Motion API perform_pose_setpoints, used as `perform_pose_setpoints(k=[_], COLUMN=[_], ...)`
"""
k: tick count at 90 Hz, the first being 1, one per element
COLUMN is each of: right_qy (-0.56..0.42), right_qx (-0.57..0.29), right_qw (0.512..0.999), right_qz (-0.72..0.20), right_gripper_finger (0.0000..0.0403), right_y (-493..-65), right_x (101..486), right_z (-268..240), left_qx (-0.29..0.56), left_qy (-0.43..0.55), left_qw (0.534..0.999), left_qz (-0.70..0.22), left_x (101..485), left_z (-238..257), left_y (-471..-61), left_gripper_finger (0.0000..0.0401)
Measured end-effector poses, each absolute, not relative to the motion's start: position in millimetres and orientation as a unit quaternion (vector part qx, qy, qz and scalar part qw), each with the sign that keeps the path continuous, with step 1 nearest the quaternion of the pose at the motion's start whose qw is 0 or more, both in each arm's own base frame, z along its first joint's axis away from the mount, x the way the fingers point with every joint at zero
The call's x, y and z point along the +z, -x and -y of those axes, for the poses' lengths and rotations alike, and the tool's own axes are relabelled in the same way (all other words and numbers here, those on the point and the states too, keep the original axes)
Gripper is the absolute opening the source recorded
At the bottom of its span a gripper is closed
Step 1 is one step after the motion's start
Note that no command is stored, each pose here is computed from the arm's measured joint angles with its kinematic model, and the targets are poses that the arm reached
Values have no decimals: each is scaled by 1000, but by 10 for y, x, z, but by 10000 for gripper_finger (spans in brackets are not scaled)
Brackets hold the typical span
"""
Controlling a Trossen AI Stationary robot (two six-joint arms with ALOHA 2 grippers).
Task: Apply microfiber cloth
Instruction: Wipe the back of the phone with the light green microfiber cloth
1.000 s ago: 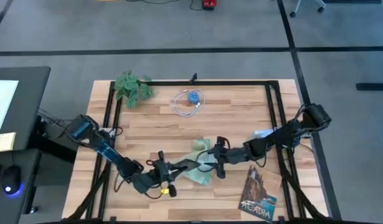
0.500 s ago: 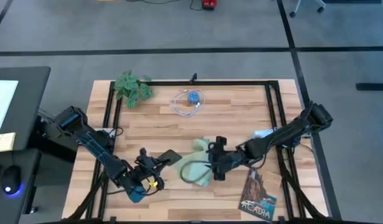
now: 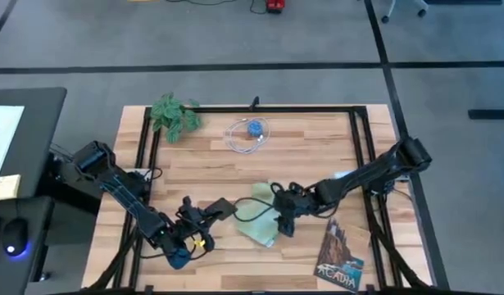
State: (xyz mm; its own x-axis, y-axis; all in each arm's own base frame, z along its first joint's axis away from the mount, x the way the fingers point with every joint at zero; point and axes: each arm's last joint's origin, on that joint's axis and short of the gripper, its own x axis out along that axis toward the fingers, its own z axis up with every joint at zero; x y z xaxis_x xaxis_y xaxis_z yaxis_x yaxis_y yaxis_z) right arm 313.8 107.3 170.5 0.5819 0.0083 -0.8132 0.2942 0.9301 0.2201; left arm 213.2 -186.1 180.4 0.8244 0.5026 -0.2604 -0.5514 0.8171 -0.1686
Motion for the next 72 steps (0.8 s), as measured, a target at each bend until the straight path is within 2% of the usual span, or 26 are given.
perform_pose_setpoints(k=[8, 15, 21, 31, 34, 53, 72], right_qy=[-164, -165, -162, -119, -98, 41, 175], right_qx=[-75, -64, -50, -47, -45, -72, -58], right_qw=[885, 899, 909, 934, 944, 981, 973], right_qz=[-430, -399, -381, -334, -311, -174, -137], right_gripper_finger=[259, 223, 168, 45, 23, 3, 1], right_y=[-3229, -3330, -3371, -3373, -3364, -3280, -3496], right_x=[1521, 1451, 1420, 1505, 1575, 2179, 2479], right_z=[-1111, -1141, -1192, -1301, -1347, -1655, -1796], left_qx=[278, 278, 277, 276, 274, 273, 241], left_qy=[119, 120, 122, 128, 126, 170, 189], left_qw=[948, 948, 948, 948, 948, 943, 948], left_qz=[-103, -102, -101, -98, -100, -83, -87], left_x=[1804, 1805, 1807, 1816, 1820, 1883, 1979], left_z=[1860, 1863, 1867, 1870, 1868, 1824, 1722], left_y=[-2132, -2132, -2133, -2145, -2156, -2295, -2513], left_gripper_finger=[12, 12, 12, 12, 12, 11, 8])
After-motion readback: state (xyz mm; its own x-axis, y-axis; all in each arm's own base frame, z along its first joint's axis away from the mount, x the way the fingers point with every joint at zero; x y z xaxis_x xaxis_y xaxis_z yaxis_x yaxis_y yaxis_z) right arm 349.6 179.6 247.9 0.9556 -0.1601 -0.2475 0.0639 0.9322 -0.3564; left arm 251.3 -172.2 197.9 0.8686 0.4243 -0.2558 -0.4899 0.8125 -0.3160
